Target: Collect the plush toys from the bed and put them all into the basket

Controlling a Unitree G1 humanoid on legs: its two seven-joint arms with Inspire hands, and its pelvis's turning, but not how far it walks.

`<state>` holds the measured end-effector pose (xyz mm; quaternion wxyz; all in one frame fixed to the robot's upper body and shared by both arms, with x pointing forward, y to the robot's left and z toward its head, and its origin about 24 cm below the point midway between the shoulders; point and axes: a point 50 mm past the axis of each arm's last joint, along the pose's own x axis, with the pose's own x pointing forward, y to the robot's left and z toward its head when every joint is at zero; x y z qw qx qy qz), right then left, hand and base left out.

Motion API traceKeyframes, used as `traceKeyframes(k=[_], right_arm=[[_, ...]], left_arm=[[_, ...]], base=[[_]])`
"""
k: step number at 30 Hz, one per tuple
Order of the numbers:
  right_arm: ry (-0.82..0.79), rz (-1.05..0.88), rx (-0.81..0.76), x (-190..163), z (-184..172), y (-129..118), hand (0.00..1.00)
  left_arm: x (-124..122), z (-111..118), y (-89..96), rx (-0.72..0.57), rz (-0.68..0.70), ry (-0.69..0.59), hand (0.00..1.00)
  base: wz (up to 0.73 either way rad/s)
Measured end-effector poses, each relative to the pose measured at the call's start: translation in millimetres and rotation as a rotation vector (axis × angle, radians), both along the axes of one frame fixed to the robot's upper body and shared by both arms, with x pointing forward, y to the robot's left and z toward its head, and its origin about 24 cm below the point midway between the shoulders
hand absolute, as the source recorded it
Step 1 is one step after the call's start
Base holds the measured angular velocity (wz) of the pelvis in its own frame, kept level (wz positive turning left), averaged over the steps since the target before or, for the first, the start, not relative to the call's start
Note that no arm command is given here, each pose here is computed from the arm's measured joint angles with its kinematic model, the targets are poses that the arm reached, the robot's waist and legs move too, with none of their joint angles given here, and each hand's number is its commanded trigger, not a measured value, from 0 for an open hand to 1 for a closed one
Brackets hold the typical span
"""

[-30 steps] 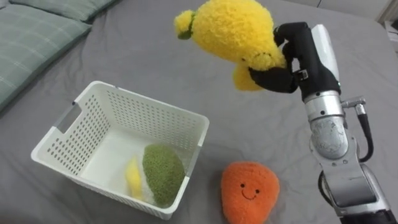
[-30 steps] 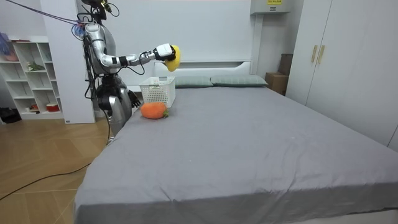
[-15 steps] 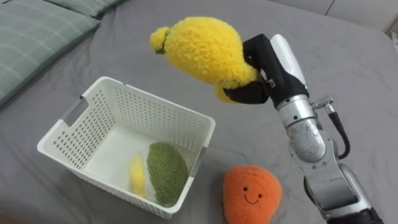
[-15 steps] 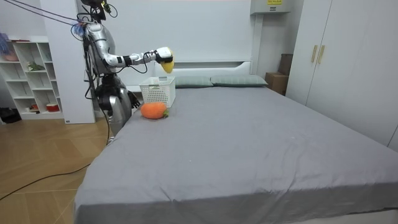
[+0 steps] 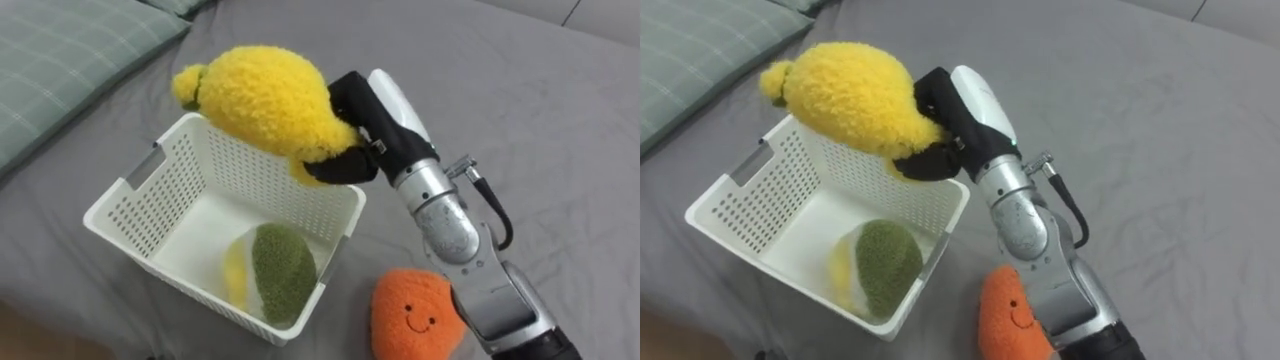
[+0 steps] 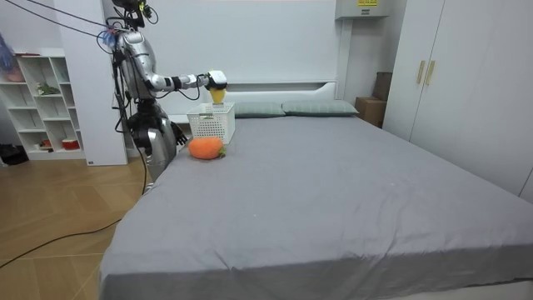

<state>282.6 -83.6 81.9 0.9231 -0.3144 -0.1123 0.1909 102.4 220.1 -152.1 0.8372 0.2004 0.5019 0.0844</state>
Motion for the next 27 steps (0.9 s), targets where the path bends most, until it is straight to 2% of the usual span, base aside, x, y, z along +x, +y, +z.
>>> traceKeyframes(k=[6,12,27], right_arm=[[0.051,0.029,-0.075,-1.1,-12.8,11.7,0.00],[0.105,0.019,-0.096,3.9,-25.4,12.5,0.00],[0.102,0.015,-0.091,3.9,-25.4,13.6,0.00]], left_arm=[[9.7,1.6,-1.3,-0.008,-0.010,-0.004,0.00],[11.3,1.7,-3.8,-0.006,-0.039,-0.003,0.00],[12.2,2.0,-3.9,-0.007,-0.041,-0.007,0.00]], base=[[0.04],[0.00],[0.00]])
